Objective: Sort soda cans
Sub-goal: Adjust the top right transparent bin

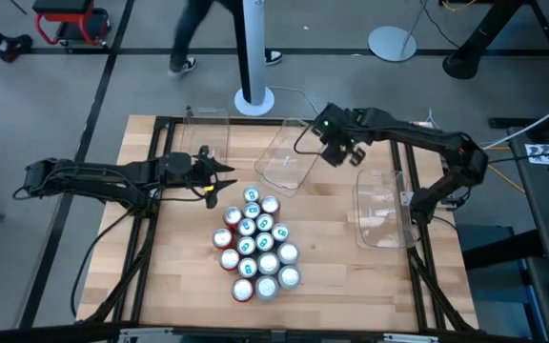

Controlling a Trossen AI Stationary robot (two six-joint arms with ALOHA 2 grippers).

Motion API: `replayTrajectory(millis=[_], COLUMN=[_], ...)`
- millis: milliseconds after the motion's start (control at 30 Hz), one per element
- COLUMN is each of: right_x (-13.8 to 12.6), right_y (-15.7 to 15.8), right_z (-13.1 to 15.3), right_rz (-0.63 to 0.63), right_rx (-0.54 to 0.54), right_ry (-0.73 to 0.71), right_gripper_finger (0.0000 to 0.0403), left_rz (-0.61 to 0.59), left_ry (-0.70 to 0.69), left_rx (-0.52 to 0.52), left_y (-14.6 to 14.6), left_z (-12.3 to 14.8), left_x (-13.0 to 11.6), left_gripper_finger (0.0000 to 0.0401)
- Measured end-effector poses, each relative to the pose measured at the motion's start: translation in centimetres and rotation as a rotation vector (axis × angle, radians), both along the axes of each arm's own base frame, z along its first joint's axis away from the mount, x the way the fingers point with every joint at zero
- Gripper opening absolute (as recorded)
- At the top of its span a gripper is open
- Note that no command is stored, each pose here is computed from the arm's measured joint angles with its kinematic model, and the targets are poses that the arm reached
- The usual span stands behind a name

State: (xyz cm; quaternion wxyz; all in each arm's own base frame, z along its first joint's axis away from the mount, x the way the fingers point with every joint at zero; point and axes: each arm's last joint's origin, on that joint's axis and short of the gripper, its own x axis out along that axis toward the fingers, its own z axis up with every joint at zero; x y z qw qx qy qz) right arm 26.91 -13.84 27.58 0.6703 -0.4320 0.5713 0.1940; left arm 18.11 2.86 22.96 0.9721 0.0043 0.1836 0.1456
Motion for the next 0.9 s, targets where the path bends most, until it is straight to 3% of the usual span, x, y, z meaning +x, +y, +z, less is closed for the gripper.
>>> replayTrajectory(millis=[167,300,533,900], right_x=[-0.7,-0.9,0.0,0.4], right_y=[1.1,1.2,0.3,-0.7], right_z=[-4.9,-7.5,-8.4,-8.7], right_rz=[-0.186,-0.262,-0.341,-0.364], right_rx=[0.097,0.101,-0.049,-0.073], right_ry=[0.040,-0.006,-0.122,-0.163], right_gripper_finger=[0.0151,0.0140,0.0111,0.0104], left_rz=[0.005,-0.002,-0.010,-0.009], left_ry=[0.004,-0.005,-0.007,0.001], left_rx=[-0.012,0.007,0.030,0.022], left_y=[0.0,0.0,0.0,0.0], left_z=[-0.2,-0.1,0.0,-0.1], left_x=[0.0,0.0,0.0,0.0], left_gripper_finger=[0.0169,0.0169,0.0169,0.0169])
